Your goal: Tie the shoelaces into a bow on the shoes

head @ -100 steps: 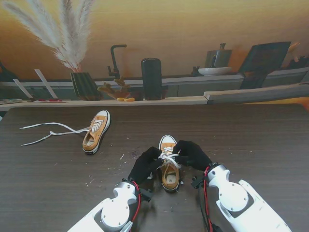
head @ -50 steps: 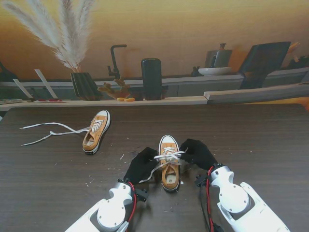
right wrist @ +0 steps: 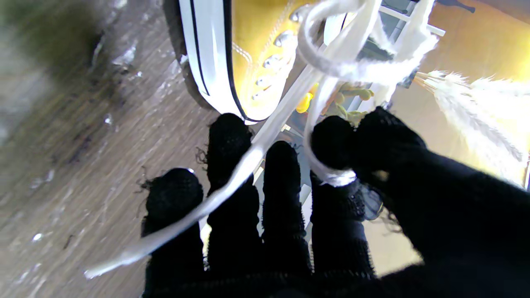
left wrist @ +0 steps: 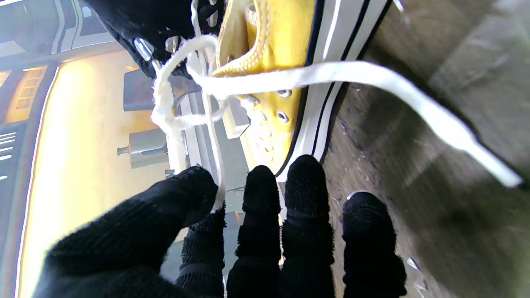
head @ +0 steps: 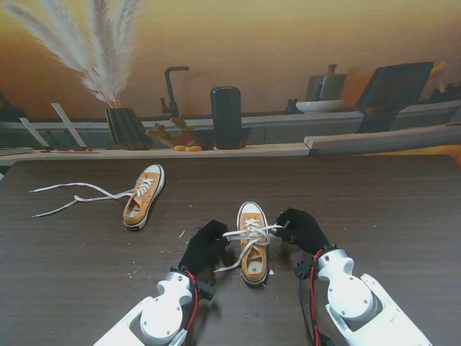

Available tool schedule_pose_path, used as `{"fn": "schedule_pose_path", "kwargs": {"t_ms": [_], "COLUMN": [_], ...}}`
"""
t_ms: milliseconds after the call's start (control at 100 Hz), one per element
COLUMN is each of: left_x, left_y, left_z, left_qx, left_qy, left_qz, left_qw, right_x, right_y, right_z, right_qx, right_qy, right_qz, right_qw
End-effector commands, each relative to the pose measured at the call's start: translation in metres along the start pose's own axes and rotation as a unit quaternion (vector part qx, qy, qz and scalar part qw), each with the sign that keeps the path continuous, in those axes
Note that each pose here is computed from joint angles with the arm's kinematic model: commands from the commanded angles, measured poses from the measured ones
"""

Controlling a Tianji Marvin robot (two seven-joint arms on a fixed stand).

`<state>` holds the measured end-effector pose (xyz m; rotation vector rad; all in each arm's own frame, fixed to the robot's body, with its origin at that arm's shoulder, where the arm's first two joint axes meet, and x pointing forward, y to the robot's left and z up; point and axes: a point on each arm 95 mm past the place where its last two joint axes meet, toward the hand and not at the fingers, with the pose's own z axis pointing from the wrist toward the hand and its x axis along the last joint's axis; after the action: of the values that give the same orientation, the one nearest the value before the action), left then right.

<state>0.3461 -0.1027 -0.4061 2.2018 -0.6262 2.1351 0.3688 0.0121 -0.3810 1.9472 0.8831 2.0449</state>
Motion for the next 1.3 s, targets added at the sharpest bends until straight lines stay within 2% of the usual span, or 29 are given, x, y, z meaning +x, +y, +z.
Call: {"fn": "schedule_pose_path", "kwargs": {"t_ms": [0,290,580,1290], "left_x": [-0.001,-0.007,-0.011,-0.017], "left_y": [-0.001,-0.009,-0.016,-0.029], "left_z": [-0.004,-0.010,-0.014,-0.025], "left_qx": [-0.009,-0.008,0.008,0.018], "left_qy": [-0.004,-0.014,-0.026,-0.062], "left_qz": [0.003,0.012,0.016,0.026], "left_qw": [0.9999,0.9998,0.9995,0.9976], "right_x": [-0.003,-0.007,-0.009,-0.018], "right_y": [-0.004,-0.004,-0.001,0.000], "right_z": [-0.005,-0.014,-0.021,-0.033], "right_qx": [0.003,-0.027,-0.049,-0.062], "right_qy": [-0.012,-0.044,-0.060,-0.114], "right_qz": [-0.002,-0.022,-0.041,-0.055], "right_qw": [0.9999,0.9984,0.9961,0.9901]}}
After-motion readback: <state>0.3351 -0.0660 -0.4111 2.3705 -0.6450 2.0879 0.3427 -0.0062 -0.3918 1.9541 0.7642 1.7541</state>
